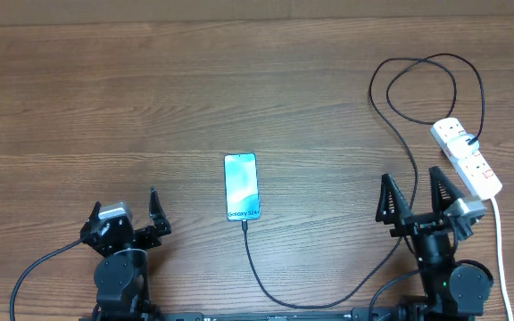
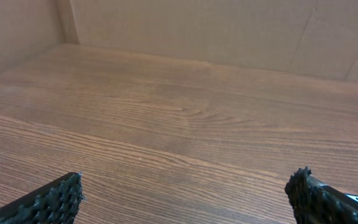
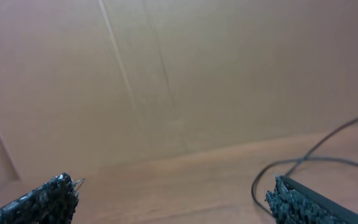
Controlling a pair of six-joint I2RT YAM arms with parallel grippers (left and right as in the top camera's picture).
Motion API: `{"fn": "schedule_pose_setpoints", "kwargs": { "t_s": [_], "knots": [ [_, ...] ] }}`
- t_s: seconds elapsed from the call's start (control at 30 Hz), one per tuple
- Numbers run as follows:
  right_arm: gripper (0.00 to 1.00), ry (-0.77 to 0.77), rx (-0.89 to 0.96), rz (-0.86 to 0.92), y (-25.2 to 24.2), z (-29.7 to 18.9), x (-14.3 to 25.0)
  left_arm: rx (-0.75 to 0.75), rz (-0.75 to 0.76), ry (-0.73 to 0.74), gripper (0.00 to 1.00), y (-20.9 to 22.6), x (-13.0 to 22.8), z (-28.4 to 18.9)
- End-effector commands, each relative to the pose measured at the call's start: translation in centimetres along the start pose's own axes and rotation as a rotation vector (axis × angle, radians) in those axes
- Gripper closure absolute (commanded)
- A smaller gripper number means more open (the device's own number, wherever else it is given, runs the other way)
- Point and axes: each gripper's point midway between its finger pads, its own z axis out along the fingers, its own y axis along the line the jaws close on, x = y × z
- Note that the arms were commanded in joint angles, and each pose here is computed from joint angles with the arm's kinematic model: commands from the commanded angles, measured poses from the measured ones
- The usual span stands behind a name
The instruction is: Plug charger to phone and switch on socket
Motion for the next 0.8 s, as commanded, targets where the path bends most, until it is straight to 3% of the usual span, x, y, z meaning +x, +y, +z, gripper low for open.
{"fn": "schedule_pose_setpoints", "kwargs": {
  "t_s": [0.0,0.43,0.77],
  "knots": [
    [0.0,0.018,-0.002,0.003,-0.3,0.0,1.4,-0.014,0.014,-0.003,0.01,0.3,0.0,0.0],
    [0.0,0.139,0.128,0.031,-3.1,-0.3,5.4,-0.014,0.014,-0.003,0.0,0.3,0.0,0.0],
    [0.0,0.136,0.119,0.031,-3.0,-0.2,5.3,-0.014,0.014,-0.003,0.0,0.3,0.0,0.0]
  ]
}}
